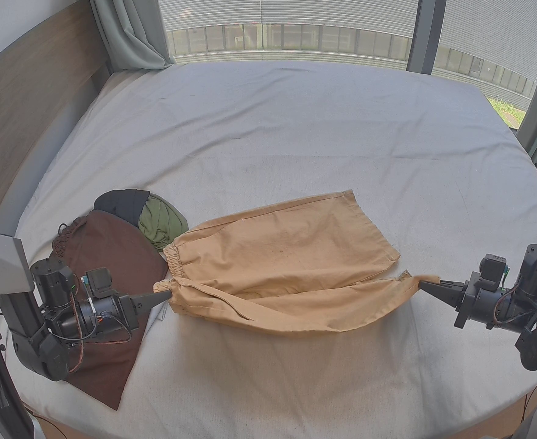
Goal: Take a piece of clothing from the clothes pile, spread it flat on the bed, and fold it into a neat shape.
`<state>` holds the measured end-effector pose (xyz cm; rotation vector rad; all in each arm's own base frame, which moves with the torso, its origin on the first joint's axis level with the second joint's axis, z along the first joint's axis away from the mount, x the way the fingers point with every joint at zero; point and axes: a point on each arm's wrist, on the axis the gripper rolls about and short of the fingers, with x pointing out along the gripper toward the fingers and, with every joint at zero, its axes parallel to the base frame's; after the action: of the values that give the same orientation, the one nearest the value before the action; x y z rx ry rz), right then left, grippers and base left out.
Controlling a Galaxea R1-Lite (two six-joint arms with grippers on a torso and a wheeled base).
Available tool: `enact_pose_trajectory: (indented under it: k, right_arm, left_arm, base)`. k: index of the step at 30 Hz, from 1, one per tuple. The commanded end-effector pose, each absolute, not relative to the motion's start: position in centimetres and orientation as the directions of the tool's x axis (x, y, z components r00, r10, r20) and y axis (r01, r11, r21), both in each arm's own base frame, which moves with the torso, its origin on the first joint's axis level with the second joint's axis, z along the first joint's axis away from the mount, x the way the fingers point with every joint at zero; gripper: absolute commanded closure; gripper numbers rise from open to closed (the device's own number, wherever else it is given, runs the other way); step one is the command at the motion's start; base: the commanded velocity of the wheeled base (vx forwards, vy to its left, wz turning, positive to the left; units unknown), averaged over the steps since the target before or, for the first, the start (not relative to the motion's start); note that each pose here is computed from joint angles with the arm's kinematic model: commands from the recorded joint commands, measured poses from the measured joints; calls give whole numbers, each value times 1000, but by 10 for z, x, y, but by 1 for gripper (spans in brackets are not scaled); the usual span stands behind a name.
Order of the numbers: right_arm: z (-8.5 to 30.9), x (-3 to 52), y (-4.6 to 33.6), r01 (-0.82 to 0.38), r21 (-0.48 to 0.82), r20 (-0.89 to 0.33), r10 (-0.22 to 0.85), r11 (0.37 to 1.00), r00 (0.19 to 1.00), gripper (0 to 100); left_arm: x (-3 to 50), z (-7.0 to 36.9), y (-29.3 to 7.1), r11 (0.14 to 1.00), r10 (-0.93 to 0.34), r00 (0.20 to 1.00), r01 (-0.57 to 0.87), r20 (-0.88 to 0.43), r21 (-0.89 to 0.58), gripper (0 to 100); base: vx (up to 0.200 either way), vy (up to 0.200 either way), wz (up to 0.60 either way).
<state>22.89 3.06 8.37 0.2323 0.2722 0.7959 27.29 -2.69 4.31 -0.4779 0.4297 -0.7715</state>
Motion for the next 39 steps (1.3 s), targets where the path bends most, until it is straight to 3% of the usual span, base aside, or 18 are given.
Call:
enact_pose_trajectory:
  k: [1, 29, 39]
  right_arm:
    - [89, 233, 31, -675, 295, -128, 728, 677, 674, 100]
    - [113, 252, 46, -681, 270, -28, 712, 681, 701, 100]
    - [125, 291, 50, -659, 275, -32, 692, 700, 721, 100]
  left_arm:
    - [275, 44, -26, 624, -737, 649, 547, -188, -558, 100]
    - [285, 50, -19, 645, -698, 698, 515, -161, -565, 100]
    - [288, 52, -24, 652, -673, 722, 479, -159, -588, 100]
  base:
    - [0, 0, 0]
    - [0, 0, 0]
    - [0, 0, 0]
